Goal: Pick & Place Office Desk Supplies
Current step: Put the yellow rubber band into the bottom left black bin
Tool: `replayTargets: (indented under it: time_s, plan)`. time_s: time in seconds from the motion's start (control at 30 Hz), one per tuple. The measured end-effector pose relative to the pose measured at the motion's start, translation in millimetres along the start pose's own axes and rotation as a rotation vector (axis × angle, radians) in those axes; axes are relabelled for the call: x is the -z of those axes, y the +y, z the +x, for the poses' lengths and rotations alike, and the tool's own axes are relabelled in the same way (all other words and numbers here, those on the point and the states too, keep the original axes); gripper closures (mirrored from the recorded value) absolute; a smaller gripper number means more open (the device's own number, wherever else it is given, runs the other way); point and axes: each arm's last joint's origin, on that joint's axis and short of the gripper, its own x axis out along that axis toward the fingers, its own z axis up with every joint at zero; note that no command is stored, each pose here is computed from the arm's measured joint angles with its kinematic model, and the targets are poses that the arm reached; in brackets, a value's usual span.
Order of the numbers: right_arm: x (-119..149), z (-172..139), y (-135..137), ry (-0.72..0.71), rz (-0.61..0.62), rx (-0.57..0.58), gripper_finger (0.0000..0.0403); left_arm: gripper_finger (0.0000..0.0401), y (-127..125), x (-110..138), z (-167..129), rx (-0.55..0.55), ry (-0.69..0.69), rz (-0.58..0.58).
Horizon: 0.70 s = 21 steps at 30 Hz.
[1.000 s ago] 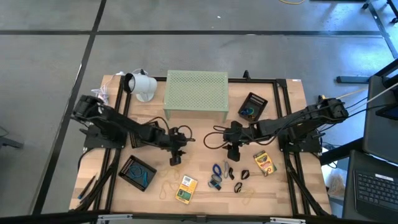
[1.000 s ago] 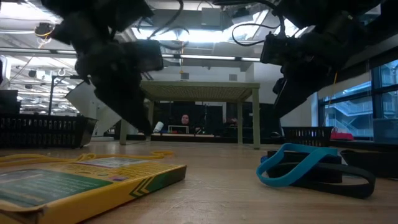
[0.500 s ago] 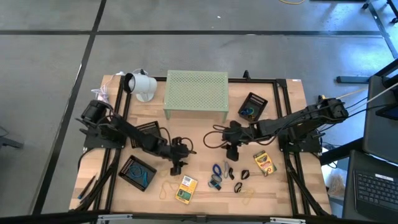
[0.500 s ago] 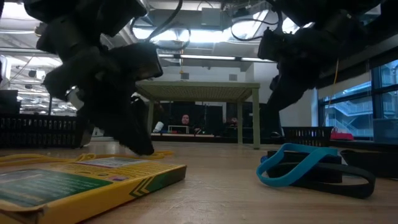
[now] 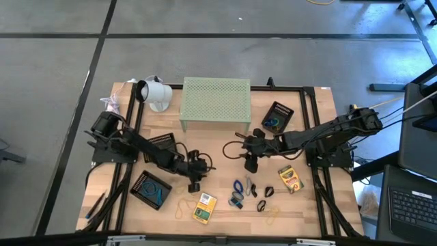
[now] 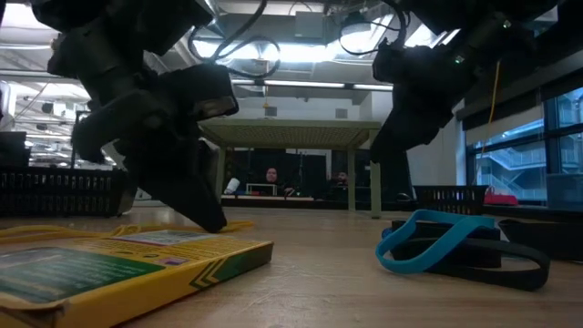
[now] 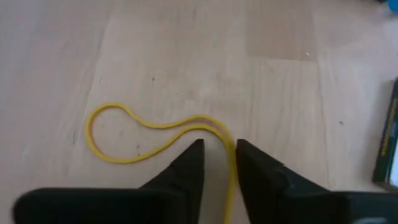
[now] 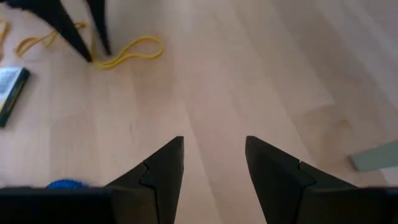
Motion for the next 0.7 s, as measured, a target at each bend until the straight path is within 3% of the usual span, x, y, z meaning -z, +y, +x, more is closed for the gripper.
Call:
replayTargets:
  time_s: [0.1, 0.23, 0.47, 0.7]
  plan:
    - [0, 0, 0, -0.006, 0.004, 0.014, 0.0227, 0.0353, -5, 2, -1, -0.011, -0.005, 0.056]
    - [0, 0, -1, -0.008, 0.015, 0.021, 0.0227, 0.0363, -8, 2, -2, -0.005, -0.026, 0.031]
    - [0, 0, -1, -0.010, 0.030, 0.021, 0.0227, 0.0315, -13, 0, -2, 0.069, -0.038, -0.013]
    - [-1, 0, 0, -0.014, 0.031, 0.019, 0.0227, 0.0288, -12, 4, 2, 0.036, -0.018, -0.014]
